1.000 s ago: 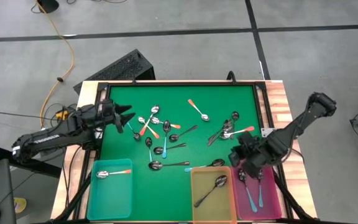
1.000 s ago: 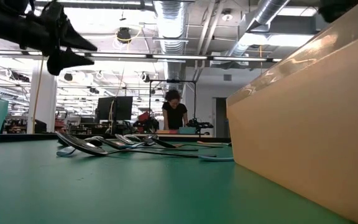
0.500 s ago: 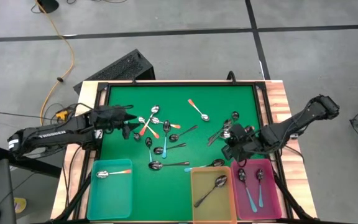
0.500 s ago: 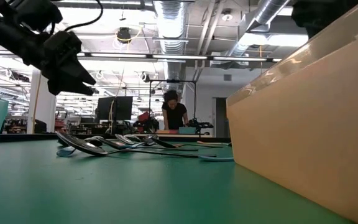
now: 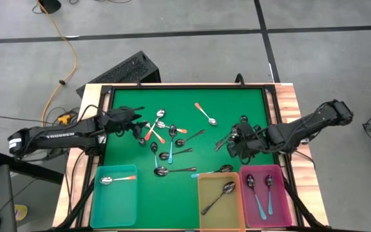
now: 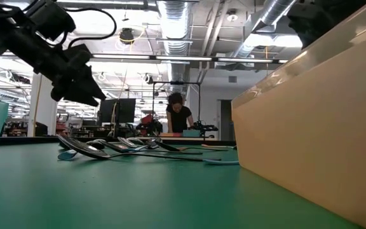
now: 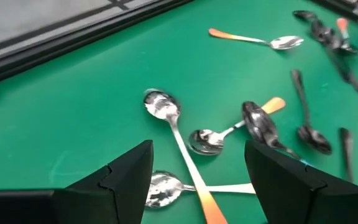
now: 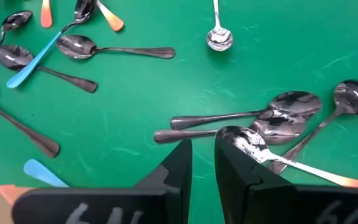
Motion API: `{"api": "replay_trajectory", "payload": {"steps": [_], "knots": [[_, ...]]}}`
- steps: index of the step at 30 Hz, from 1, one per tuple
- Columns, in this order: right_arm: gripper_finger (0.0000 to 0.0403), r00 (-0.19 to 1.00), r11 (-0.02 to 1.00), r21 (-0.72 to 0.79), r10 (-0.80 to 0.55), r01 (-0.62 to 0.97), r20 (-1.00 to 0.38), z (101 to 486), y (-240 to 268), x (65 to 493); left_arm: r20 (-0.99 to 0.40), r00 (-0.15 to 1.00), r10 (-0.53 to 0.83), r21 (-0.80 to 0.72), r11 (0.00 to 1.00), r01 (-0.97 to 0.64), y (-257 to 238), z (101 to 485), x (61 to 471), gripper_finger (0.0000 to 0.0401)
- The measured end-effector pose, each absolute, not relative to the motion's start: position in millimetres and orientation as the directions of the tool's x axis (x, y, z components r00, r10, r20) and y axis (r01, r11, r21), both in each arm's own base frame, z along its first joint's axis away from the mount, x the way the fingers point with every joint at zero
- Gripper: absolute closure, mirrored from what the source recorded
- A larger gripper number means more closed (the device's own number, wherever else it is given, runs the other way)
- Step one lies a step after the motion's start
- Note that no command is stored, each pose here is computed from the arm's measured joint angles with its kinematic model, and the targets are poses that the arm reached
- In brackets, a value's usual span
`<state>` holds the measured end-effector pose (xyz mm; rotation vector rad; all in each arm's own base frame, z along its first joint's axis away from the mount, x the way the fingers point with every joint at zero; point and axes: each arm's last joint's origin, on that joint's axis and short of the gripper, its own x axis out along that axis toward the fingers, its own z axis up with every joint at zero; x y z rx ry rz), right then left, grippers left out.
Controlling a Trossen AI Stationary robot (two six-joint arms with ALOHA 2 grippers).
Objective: Sort silverware by color (type)
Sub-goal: Put the orange spoon into the green bin
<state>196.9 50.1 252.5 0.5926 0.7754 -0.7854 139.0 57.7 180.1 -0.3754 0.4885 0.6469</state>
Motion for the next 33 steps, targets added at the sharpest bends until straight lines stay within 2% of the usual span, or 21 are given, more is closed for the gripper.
{"api": "replay_trajectory", "payload": {"steps": [8, 15, 21, 33], "knots": [[0.0323, 0.464, 0.572, 0.181, -0.398, 0.800, -0.791, 252, 49, 197, -0.596, 0.604, 0.530, -0.082, 0.707, -0.702, 56, 164, 153, 0.0163], [0.0323, 0.465, 0.572, 0.182, -0.398, 0.800, -0.791, 252, 49, 197, -0.588, 0.591, 0.552, -0.050, 0.704, -0.708, 55, 155, 167, 0.0163], [0.0323, 0.465, 0.571, 0.183, -0.398, 0.801, -0.791, 252, 49, 197, -0.633, 0.527, 0.567, -0.010, 0.675, -0.738, 56, 142, 171, 0.0163], [0.0323, 0.466, 0.570, 0.181, -0.405, 0.802, -0.787, 253, 49, 197, -0.660, 0.503, 0.558, 0.012, 0.677, -0.736, 58, 125, 182, 0.0163]]}}
